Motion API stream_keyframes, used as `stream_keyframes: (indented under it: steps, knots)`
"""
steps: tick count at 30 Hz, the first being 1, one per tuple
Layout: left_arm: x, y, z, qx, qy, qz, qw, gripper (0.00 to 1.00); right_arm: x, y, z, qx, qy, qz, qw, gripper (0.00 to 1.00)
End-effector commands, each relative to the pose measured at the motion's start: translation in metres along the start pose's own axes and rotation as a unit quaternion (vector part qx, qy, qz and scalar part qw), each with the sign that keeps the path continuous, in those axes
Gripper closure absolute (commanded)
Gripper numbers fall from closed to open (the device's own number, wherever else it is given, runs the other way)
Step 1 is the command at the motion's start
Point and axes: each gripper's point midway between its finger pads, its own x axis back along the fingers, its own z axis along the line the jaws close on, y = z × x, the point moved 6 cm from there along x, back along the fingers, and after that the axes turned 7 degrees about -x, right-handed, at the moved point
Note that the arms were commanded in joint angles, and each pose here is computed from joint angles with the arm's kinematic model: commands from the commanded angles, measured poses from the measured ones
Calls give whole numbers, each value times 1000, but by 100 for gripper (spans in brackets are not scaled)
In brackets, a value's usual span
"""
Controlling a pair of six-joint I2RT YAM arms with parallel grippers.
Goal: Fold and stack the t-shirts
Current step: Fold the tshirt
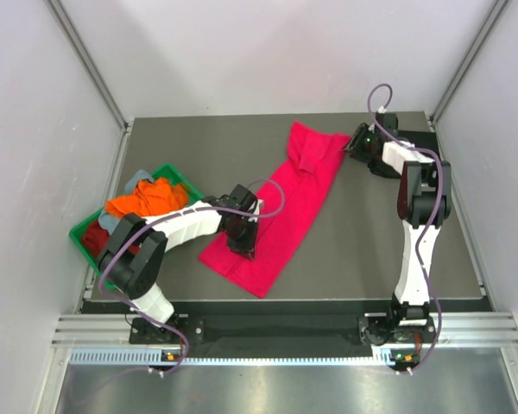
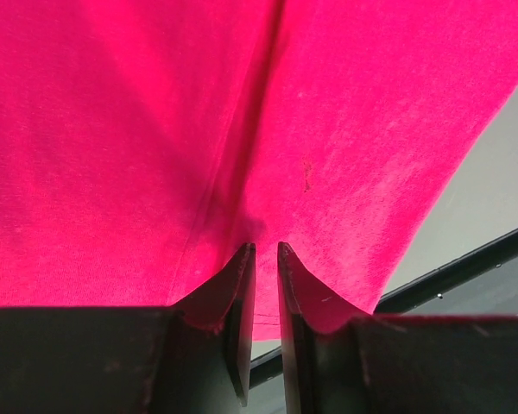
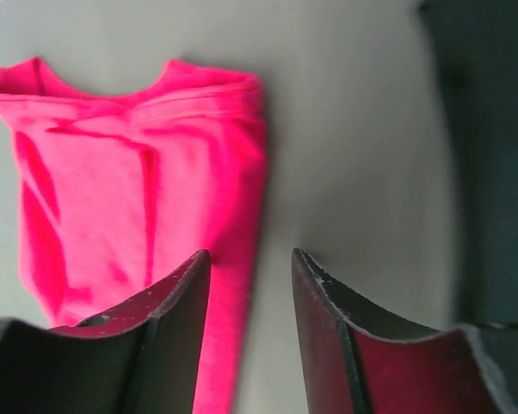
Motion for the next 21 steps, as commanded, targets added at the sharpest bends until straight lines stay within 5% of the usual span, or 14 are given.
stream_keyframes:
  steps: [1, 14, 21]
  knots:
    - [3, 14, -7, -9, -9, -25, 1000, 79, 38, 35, 4, 26, -23, -44, 998, 57]
    - [6, 16, -11, -15, -22, -40, 999, 79, 96, 35, -14, 100, -122, -63, 985, 59]
    - [8, 17, -12, -16, -23, -43, 999, 79, 102, 32, -24, 110, -153, -63, 980, 68]
